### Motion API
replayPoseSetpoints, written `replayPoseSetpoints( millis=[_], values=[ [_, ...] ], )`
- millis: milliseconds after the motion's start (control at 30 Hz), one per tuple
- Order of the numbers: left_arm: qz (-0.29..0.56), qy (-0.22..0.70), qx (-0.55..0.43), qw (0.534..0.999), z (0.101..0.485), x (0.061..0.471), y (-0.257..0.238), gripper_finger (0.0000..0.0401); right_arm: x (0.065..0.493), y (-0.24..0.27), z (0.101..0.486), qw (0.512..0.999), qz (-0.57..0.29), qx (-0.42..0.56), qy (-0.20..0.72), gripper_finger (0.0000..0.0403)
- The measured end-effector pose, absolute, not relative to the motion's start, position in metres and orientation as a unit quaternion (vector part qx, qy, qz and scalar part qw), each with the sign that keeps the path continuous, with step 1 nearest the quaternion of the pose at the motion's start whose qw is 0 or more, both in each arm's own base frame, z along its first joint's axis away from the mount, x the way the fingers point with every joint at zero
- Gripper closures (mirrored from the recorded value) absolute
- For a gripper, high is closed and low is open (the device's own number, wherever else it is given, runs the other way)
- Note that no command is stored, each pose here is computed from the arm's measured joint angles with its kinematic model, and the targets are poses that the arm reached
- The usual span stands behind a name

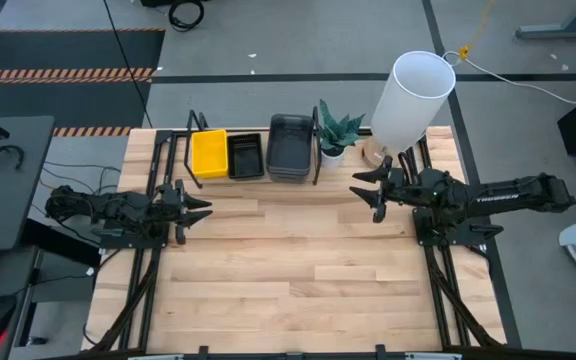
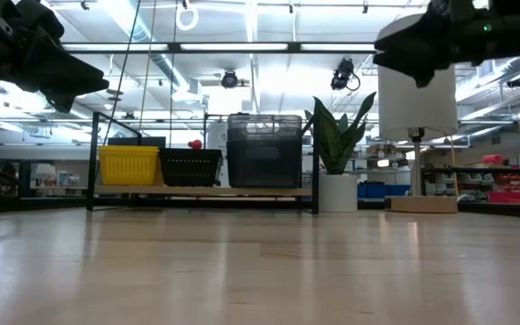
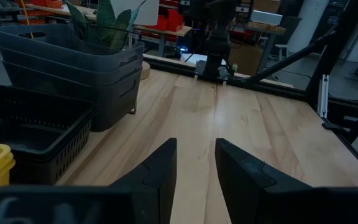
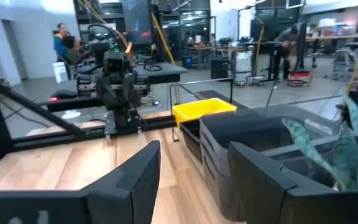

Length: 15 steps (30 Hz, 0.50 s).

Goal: Stack baskets on shelf by color
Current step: Return to Home Position

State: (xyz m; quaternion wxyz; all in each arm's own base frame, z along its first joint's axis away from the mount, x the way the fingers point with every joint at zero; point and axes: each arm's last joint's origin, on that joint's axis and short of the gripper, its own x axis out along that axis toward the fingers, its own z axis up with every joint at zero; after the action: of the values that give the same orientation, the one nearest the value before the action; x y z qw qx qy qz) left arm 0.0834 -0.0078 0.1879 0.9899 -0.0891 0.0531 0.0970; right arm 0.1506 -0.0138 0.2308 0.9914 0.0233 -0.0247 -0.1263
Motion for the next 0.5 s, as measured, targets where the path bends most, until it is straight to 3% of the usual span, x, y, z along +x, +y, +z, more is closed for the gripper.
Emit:
replayPoseSetpoints(
  millis=[500],
  values=[
    [0.097,0.053,-0.089,0.990,0.188,0.083,-0.008,0.0284,0.119,-0.015,0.209,0.996,-0.068,0.020,-0.052,0.0231]
  ],
)
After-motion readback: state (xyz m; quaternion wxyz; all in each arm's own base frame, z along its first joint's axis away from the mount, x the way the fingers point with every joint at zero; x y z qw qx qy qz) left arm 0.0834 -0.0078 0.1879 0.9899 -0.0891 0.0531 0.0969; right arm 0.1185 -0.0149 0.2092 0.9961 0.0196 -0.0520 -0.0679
